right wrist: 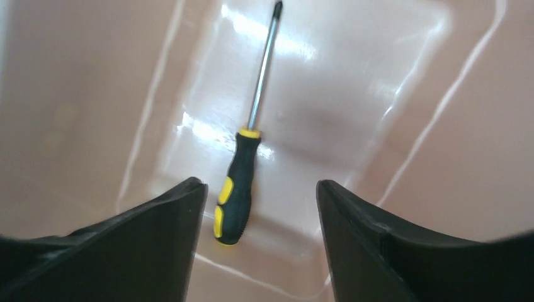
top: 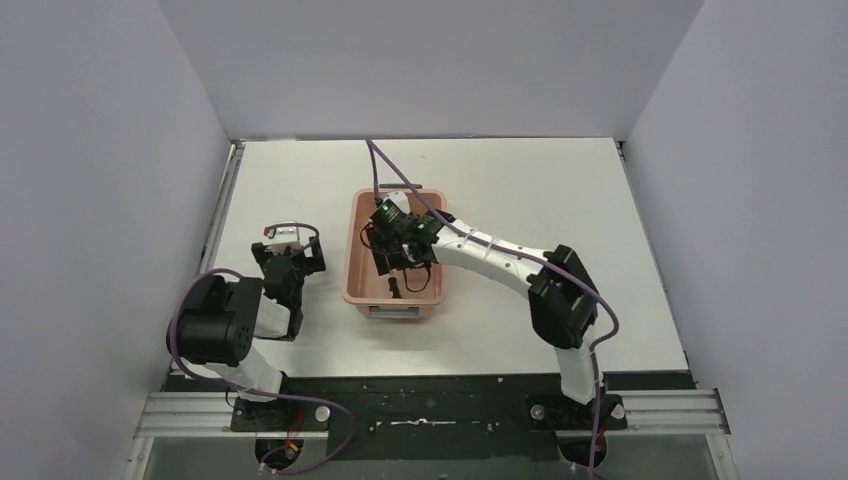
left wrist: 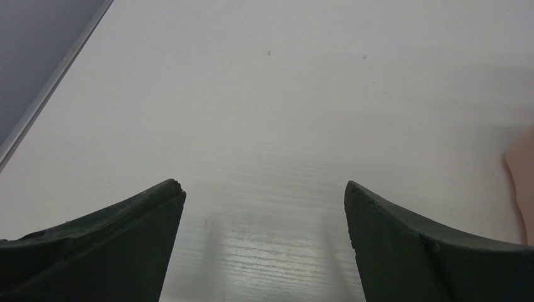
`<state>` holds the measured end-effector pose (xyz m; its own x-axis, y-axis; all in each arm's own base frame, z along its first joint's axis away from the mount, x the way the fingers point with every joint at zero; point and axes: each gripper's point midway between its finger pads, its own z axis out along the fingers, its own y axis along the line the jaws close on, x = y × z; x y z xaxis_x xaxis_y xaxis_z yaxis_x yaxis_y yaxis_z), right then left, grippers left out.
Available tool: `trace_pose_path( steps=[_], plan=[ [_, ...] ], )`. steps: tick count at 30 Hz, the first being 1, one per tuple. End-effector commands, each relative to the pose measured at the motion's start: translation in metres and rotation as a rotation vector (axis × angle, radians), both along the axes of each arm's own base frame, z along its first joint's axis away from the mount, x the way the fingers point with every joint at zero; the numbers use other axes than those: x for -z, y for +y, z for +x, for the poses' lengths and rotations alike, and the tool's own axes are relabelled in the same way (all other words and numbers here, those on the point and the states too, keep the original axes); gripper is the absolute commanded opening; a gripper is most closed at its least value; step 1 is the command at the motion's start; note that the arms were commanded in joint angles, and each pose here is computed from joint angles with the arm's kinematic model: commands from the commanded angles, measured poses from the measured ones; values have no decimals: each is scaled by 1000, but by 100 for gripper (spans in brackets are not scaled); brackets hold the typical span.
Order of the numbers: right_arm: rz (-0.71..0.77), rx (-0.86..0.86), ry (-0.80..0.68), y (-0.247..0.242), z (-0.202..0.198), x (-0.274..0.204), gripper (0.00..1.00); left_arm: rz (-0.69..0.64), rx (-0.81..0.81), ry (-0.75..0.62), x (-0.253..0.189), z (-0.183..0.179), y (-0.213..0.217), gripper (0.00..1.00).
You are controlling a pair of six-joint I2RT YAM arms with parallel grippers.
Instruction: Put the screwdriver in the bin
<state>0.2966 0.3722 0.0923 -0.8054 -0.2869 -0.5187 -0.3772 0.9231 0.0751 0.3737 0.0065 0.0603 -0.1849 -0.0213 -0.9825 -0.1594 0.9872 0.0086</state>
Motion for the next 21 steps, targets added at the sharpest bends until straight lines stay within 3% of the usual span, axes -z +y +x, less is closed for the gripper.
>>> trace_pose_path(
  steps=[1,2,3,11,15,21],
  plan=[
    [173,-73,-285,5,15,-129,84,1,10,-47,-14,5,-1,97],
    [174,-82,-340,-1,18,-144,97,1,10,-47,-14,5,-1,97],
    [177,-78,-397,-9,21,-160,100,0,9,-47,-14,5,-1,97],
    [191,53,-697,-111,38,-231,100,1,10,-47,-14,5,-1,97],
    [145,221,-818,-187,40,-230,100,1,9,-47,-13,5,-1,98],
    [36,451,-978,-278,22,-177,100,1,9,-47,-14,5,-1,97]
  ],
)
